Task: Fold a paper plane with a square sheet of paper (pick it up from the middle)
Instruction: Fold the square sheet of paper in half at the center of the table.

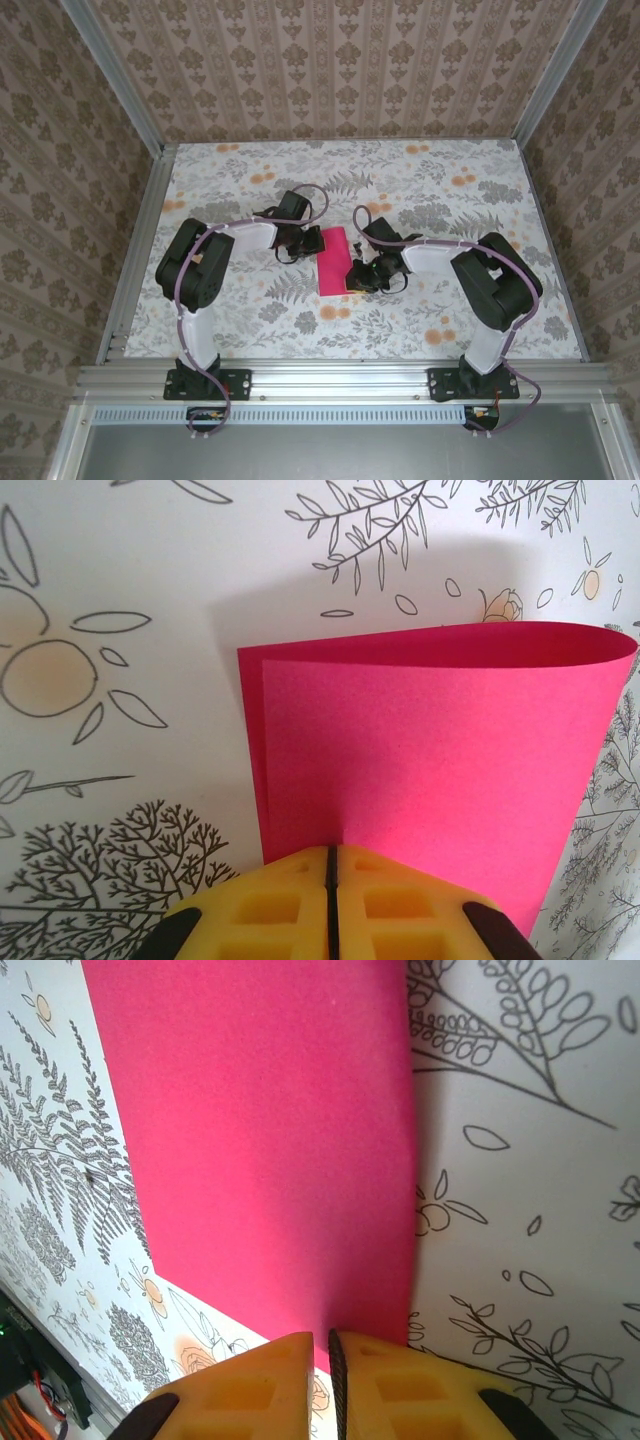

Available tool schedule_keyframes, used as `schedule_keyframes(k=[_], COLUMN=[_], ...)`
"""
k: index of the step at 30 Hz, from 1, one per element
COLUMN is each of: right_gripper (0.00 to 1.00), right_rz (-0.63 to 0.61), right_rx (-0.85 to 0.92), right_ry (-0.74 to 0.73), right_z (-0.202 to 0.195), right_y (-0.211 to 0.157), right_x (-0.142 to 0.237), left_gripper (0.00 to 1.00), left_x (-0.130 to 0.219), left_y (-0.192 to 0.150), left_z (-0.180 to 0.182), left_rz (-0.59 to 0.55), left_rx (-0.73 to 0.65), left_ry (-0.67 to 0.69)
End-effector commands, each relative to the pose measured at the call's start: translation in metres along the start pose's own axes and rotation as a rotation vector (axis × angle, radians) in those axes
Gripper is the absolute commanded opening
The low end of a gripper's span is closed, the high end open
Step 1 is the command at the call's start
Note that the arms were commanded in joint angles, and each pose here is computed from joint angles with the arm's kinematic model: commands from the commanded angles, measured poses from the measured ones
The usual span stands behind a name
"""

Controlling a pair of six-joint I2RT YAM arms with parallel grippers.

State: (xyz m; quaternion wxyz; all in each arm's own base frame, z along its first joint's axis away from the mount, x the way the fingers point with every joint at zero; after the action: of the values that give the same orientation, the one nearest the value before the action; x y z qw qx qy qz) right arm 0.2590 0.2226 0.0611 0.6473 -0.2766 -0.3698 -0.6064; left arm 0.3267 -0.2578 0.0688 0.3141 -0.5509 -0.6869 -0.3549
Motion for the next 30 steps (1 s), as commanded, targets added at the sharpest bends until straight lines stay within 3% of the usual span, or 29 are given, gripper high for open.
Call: schedule_keyframes(k=[1, 7, 13, 21, 30], right_gripper=[0.17, 0.18, 0.18, 0.18, 0.17], right_rz=[0.053, -0.082, -0.164, -0.183, -0.162], right_rx=[-0.022, 0.054, 0.077, 0.043, -0.043], right_ry=[-0.075, -0.016, 0.008, 0.016, -0.019], right_z=[-0.012, 0.021, 0.034, 0.023, -0.009], right_y=[-0.013, 0.019, 0.063, 0.102, 0.103], right_x=[-0.001, 0.027, 0.030, 0.008, -0.016], left_gripper=[0.10, 0.10, 0.10, 0.10, 0.09], left_x=[-0.017, -0.016, -0.015, -0.016, -0.015], left_y=[-0.020, -0.021, -0.022, -0.024, -0.026], left_z=[0.028, 0.027, 0.028, 0.030, 0.032], left_rz=[0.076, 0.078, 0.082, 0.084, 0.090], left_rx=[0.029, 0.025, 0.023, 0.030, 0.031], left_ry=[0.113, 0.112, 0.114, 0.117, 0.120])
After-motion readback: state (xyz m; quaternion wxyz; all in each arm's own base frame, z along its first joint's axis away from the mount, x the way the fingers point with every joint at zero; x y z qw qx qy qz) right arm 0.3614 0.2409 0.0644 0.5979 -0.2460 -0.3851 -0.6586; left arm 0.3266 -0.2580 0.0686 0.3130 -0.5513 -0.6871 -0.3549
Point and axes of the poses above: each hand's point on the last joint's axis, 136 mm out from that joint toward the fingers, its own x axis back along the fingers, its own z axis along the line the jaws close on, y = z × x, the point moved 6 cm from there along x, back along the fingers, and after that the axes turned 6 degrees about x, right-handed, at the moved point
